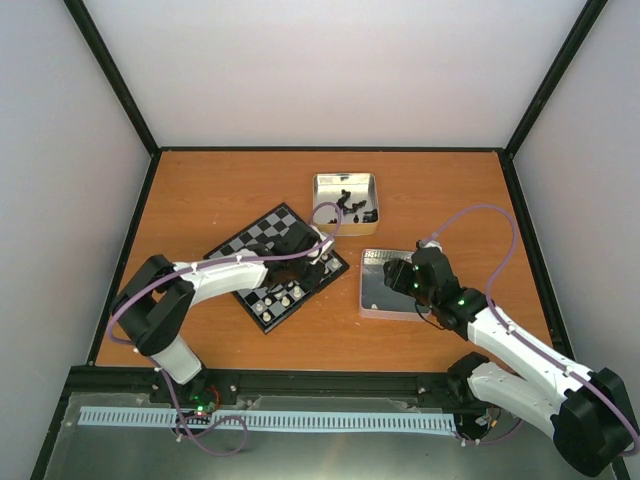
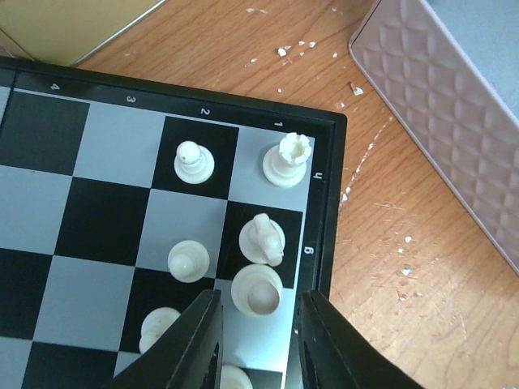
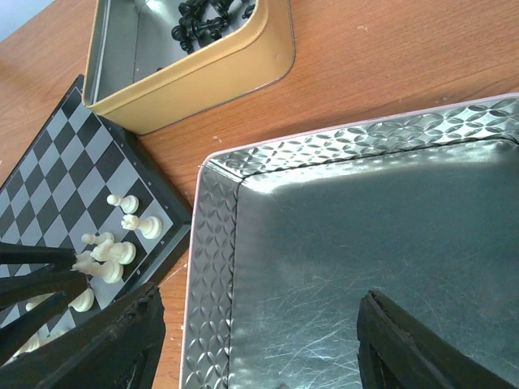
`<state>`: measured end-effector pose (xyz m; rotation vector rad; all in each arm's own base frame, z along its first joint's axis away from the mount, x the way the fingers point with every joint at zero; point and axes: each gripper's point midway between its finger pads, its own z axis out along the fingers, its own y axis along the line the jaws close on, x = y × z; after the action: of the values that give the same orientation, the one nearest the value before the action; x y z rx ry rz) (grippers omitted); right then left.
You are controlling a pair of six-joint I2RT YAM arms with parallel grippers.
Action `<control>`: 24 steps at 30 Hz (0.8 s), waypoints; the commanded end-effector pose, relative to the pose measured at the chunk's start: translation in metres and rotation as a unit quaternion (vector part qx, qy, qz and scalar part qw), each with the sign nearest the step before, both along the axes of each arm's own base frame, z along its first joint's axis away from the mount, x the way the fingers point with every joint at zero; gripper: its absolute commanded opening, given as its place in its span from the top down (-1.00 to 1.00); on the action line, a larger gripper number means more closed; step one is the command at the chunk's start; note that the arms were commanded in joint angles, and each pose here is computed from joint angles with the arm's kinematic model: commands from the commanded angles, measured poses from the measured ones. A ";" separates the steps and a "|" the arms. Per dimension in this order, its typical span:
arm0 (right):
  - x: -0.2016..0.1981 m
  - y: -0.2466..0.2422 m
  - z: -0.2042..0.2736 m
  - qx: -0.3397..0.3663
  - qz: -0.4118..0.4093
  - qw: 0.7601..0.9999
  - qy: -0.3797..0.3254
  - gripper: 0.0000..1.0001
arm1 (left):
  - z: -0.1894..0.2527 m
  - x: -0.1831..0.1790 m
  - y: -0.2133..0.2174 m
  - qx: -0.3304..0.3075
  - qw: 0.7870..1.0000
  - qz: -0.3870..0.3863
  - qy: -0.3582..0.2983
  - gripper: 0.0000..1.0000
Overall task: Set up the chess pieces on the board
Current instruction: Adjust the chess piece on the chessboard.
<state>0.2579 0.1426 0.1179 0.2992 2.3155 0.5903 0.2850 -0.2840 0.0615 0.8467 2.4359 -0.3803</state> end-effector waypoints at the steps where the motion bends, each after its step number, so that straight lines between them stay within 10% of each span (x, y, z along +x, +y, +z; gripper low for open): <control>1: 0.001 -0.007 0.006 -0.008 -0.012 1.000 -0.008 -0.31 | 0.032 -0.001 -0.006 -0.022 1.000 -0.005 -0.018 0.48; 24: 0.011 -0.011 -0.002 -0.073 -0.003 0.995 0.068 -0.26 | 0.029 0.000 -0.015 -0.017 1.000 -0.018 0.006 0.58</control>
<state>0.2689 0.1324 0.1154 0.2937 2.4630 0.4112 0.2842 -0.2894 0.0903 0.8420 2.4145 -0.4269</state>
